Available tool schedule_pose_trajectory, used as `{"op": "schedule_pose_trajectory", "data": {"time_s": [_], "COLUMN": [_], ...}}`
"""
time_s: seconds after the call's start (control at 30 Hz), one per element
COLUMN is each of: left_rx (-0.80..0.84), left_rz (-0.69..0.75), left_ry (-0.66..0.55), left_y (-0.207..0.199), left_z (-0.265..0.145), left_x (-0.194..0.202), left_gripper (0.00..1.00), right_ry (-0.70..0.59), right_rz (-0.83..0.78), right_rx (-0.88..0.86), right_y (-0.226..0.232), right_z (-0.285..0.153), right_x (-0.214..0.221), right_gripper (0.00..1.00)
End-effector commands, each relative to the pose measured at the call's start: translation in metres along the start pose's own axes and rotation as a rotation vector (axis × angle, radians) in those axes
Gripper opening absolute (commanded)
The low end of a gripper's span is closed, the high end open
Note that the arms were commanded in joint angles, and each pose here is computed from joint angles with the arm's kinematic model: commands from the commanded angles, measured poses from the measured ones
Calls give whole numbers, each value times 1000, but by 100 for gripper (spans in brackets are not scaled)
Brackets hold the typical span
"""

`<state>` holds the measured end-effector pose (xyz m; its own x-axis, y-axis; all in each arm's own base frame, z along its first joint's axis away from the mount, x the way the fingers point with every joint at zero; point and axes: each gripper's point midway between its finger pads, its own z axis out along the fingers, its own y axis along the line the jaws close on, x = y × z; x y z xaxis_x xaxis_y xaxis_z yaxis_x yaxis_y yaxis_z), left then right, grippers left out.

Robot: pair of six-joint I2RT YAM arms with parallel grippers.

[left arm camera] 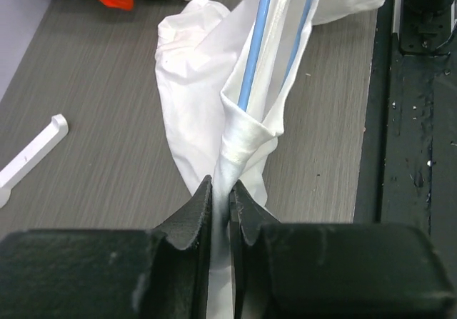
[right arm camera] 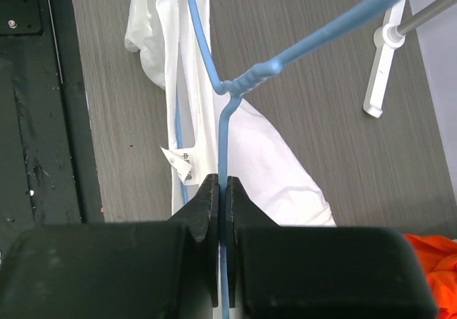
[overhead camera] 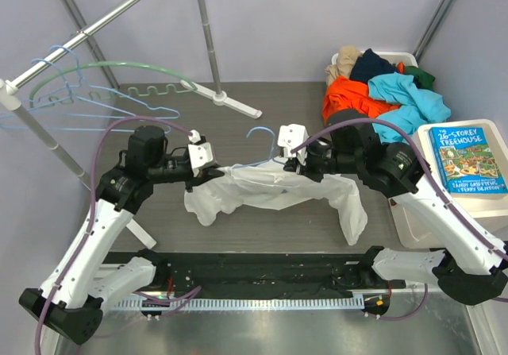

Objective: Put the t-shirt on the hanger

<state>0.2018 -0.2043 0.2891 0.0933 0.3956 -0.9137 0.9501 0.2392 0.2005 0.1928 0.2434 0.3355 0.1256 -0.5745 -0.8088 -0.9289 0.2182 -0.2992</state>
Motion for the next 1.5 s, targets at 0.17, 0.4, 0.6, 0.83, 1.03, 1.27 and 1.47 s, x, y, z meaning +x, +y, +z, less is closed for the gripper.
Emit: {"op": "schedule_pose_trajectory", "data": {"time_s": [0.17,0.4,0.6,0.83,1.03,1.27,1.47], "left_rx": [23,-98,-280,-162,-100,-75,-89], "left_rz": [51,84,-10,-390,-694,-913,-990], "left_ry": [-110,-197,-281,-352,-322,-282,-238], "left_y": [-5,24,55,4,-22,-34,-39], "left_z": [-22,-16,-8,18,52,103,123], "left_x": [-46,-84,-115,-139,-131,-129,-115], "left_gripper": [58,65,65,64,68,63,59], "right_ry": [-80,-77,-25,-116,-142,-198,-232], "right_rz": [9,155,393,829,1015,1064,1075], "right_rx": [85,264,448,533,597,676,723], "right_y": [-18,-54,-85,-109,-117,-128,-135], "right_z": [-16,-14,-16,-12,1,14,30], "right_x": [-28,-35,-16,-19,-10,-9,-13], "right_gripper": [1,1,1,1,1,1,1]}}
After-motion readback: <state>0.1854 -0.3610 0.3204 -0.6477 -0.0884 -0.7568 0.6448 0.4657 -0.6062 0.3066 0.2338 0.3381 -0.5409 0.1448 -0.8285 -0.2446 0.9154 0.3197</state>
